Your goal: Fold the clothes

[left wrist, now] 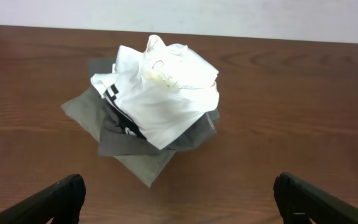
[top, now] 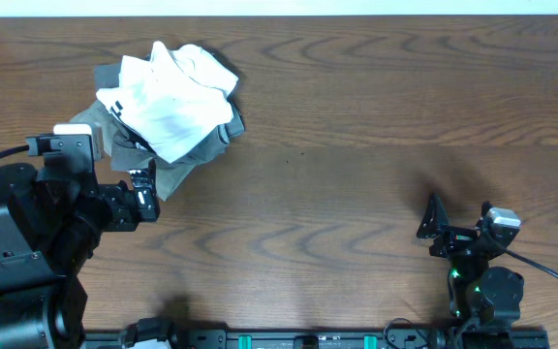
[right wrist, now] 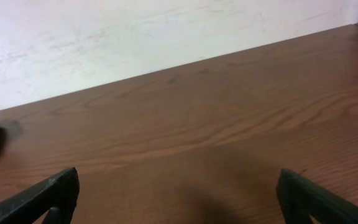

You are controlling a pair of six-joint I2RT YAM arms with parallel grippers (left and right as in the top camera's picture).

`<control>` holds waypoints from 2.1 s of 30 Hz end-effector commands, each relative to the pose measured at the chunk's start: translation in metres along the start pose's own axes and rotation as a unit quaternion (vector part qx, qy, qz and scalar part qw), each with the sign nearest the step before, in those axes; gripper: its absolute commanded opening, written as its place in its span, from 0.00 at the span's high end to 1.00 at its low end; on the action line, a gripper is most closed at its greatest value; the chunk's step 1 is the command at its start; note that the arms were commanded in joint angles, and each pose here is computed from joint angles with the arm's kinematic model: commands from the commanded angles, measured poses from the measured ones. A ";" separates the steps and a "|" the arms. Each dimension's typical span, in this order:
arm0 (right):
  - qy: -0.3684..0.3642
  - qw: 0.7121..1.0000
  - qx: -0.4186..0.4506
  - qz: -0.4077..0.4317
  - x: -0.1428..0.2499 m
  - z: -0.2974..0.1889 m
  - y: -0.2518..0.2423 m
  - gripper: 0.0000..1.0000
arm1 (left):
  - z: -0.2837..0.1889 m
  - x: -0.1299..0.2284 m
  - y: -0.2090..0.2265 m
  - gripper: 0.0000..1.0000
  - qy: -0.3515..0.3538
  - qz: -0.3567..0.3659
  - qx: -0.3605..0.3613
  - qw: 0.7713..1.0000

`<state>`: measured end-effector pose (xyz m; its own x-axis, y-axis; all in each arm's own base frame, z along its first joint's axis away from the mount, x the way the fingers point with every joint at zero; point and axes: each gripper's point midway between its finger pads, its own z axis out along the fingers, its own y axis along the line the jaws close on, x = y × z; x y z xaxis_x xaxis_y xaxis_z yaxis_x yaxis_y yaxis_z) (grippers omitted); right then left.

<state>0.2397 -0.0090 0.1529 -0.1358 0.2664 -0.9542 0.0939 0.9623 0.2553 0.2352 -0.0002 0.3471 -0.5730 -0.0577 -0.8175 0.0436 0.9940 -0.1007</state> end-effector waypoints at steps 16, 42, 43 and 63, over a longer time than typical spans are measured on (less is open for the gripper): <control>0.000 1.000 -0.003 0.006 0.002 0.000 0.001 0.01 | 0.010 -0.018 0.004 0.02 -0.238 0.001 0.000 0.971; 0.000 1.000 -0.003 0.006 0.001 0.000 0.001 0.01 | 0.062 0.104 0.006 0.02 -0.297 0.010 0.010 0.955; 0.000 1.000 -0.003 0.006 0.002 0.000 0.001 0.01 | 0.070 0.110 0.007 0.02 -0.291 0.009 0.010 0.957; 0.000 1.000 -0.003 0.006 0.002 0.000 0.001 0.01 | 0.125 0.165 -0.002 0.02 -0.230 0.018 0.035 0.972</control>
<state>0.2399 -0.0090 0.1525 -0.1347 0.2672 -0.9542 0.0934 0.9621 0.2562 0.2426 -0.0231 0.1569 -0.1119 -0.0704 -0.9912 0.1285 0.9881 -0.0847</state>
